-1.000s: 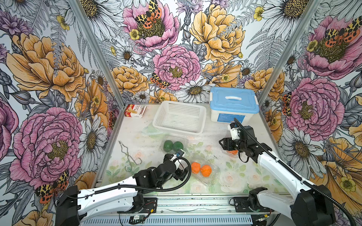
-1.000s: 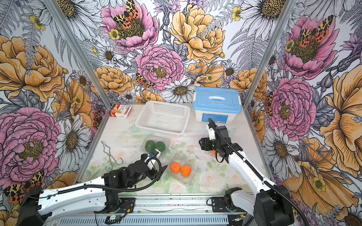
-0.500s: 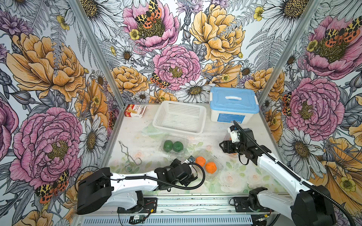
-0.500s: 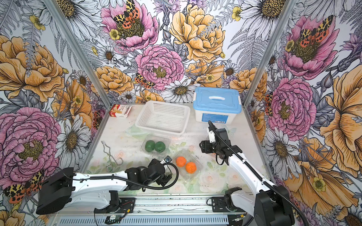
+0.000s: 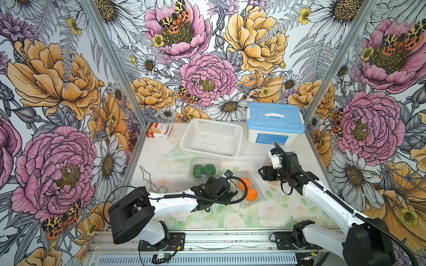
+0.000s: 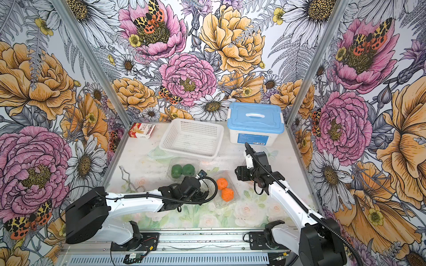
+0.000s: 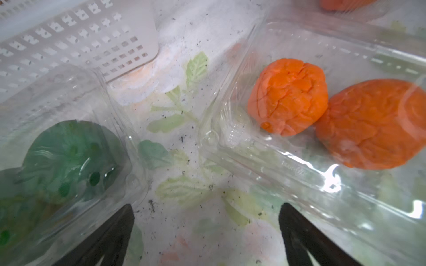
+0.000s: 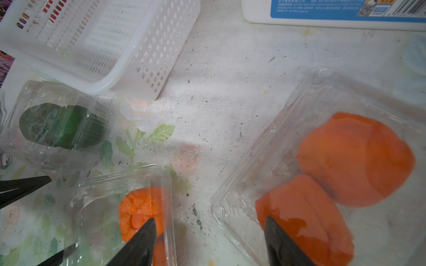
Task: Take oranges out of containers
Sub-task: Adjust the packing box at the center of the board.
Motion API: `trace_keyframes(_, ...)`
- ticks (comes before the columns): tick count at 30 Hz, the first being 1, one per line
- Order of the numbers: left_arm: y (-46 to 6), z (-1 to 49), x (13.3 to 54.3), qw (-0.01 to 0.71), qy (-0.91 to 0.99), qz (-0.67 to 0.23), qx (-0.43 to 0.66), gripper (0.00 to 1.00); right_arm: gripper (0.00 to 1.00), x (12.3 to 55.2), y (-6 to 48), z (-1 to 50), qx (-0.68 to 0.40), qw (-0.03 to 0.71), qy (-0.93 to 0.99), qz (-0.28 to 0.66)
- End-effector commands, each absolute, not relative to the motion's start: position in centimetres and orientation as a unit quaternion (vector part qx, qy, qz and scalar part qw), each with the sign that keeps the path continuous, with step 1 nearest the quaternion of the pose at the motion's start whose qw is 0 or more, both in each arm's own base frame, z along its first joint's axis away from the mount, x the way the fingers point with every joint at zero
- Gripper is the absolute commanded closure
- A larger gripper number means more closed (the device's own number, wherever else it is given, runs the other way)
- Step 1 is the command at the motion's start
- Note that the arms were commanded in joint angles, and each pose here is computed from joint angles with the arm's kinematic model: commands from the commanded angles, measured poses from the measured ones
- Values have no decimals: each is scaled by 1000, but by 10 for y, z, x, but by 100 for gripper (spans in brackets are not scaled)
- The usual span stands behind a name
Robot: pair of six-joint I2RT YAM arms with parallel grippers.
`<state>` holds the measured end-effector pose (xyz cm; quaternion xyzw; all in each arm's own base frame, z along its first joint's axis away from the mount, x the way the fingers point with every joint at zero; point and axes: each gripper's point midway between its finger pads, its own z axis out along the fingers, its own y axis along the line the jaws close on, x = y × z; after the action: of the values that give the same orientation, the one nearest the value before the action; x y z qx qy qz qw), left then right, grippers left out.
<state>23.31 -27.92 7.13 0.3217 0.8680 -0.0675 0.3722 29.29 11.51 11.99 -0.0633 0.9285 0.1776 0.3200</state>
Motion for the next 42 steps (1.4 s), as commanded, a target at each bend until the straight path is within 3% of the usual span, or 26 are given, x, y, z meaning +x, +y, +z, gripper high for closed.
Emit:
trace_keyframes(1, -292, 84, 250, 385, 866, -97, 305, 1, 27, 298, 113, 125, -53, 339, 924, 172)
trace_keyframes(9, -298, 104, 270, 396, 866, -107, 286, 1, 30, 294, 129, 125, -36, 310, 922, 227)
trace_keyframes(21, -288, 138, 259, 415, 874, -169, 191, 1, 53, 272, 150, 129, -40, 279, 912, 297)
trace_keyframes(34, -314, 128, 237, 374, 879, -238, 174, 1, 56, 248, 172, 111, -82, 250, 921, 287)
trace_keyframes(42, -348, 121, 223, 321, 884, -287, 180, 9, 59, 244, 176, 89, -86, 219, 935, 266)
